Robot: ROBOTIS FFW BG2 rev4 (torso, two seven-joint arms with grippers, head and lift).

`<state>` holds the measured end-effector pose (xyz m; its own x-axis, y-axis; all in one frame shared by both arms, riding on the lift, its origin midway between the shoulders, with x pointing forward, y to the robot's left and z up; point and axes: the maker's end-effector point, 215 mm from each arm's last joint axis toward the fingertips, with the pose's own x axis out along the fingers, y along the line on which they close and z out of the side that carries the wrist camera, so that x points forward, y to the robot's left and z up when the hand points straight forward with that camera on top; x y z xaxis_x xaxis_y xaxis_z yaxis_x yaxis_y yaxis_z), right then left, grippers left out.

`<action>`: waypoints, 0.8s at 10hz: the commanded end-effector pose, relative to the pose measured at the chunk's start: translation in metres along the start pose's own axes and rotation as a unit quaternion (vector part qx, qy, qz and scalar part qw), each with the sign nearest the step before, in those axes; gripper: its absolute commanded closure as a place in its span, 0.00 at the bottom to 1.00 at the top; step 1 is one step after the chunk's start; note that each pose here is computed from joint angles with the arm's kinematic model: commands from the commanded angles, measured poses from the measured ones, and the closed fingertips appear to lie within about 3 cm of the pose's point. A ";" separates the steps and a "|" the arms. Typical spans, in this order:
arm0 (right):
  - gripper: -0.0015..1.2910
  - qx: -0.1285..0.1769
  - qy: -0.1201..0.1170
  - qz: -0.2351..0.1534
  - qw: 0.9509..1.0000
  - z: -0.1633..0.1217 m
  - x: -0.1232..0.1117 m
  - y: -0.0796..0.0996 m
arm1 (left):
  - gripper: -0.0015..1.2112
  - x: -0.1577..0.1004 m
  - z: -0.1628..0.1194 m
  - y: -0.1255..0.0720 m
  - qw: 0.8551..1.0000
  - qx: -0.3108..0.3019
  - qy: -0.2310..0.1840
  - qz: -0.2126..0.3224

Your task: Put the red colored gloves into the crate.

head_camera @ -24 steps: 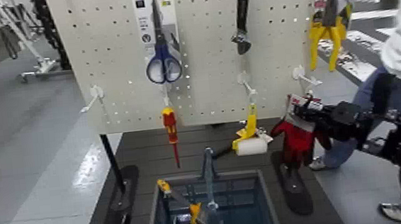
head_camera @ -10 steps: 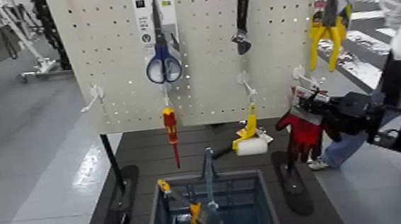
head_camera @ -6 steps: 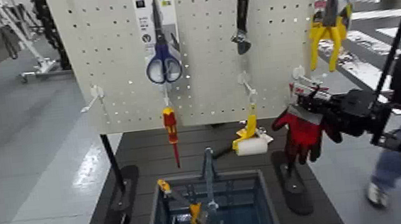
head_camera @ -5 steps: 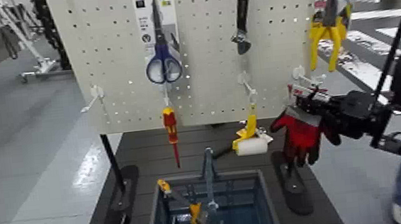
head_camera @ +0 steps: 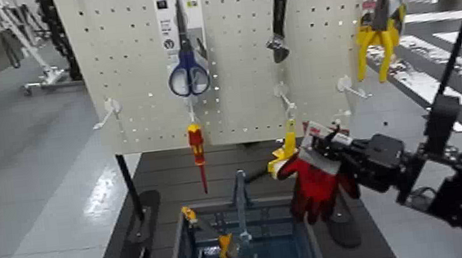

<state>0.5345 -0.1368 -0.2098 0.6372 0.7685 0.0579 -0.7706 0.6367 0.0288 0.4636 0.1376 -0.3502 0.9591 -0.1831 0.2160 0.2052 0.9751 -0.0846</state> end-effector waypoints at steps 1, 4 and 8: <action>0.91 0.055 -0.010 0.028 0.998 -0.026 0.015 0.035 | 0.09 0.001 0.000 -0.005 1.000 -0.006 -0.001 0.003; 0.91 0.109 -0.003 0.042 0.993 -0.067 0.025 0.057 | 0.09 0.001 0.000 -0.005 1.000 -0.007 0.000 0.005; 0.91 0.143 0.012 0.066 0.987 -0.121 0.045 0.077 | 0.09 0.002 -0.001 -0.006 1.000 -0.008 0.001 0.005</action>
<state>0.5050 -0.0483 -0.3196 0.5328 0.8439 0.0625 -0.8162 0.4930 0.3013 0.4642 0.1324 -0.3512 0.9613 -0.1763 0.2115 0.2003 0.9749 -0.0976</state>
